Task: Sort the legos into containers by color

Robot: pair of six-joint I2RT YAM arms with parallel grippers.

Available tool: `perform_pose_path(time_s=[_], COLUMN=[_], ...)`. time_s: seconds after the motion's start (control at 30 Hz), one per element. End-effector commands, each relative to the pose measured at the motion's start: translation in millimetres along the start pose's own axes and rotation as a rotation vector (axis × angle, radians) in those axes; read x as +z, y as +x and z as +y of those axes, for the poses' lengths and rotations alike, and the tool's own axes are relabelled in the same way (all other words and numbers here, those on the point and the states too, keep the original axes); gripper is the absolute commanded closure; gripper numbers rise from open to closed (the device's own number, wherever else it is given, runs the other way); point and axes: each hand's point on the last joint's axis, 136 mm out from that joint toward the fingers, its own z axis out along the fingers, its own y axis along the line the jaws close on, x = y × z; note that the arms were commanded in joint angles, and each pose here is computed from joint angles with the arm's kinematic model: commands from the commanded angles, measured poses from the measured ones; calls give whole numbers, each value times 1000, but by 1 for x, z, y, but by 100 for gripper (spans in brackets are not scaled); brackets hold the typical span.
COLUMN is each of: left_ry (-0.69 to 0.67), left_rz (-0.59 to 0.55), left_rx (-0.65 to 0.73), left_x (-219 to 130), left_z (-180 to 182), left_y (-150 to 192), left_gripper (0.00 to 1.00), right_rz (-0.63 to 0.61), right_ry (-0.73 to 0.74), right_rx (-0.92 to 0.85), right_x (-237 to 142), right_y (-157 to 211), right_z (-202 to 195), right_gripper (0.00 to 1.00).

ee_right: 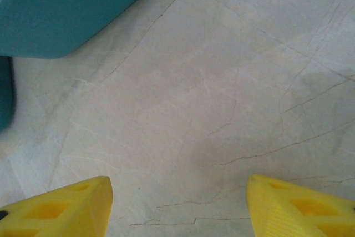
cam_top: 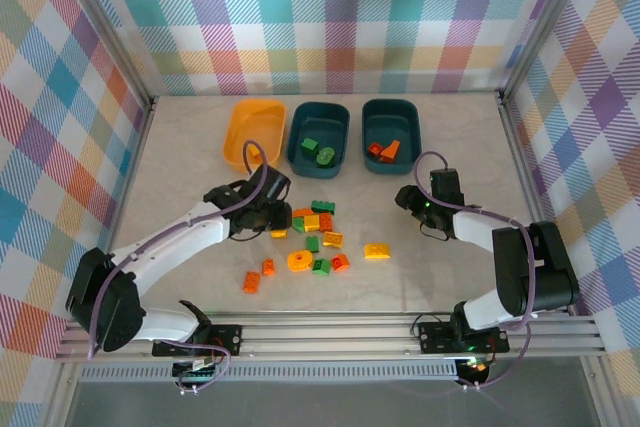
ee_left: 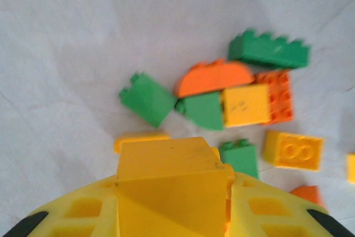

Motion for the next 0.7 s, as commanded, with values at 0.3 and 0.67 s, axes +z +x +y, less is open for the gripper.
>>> perform_pose_path(time_s=[0.3, 0.67], left_ry=[-78, -115], left_rz=[-123, -12], left_rx=[-241, -291], left_x=[17, 95], left_z=[63, 89], left_y=[-138, -221], left_gripper=[73, 74], right_rz=[18, 78], right_ry=[-124, -265], right_rx=[-42, -446], right_x=[-1, -12], right_y=[2, 52], right_z=[29, 119], right_gripper=[35, 36])
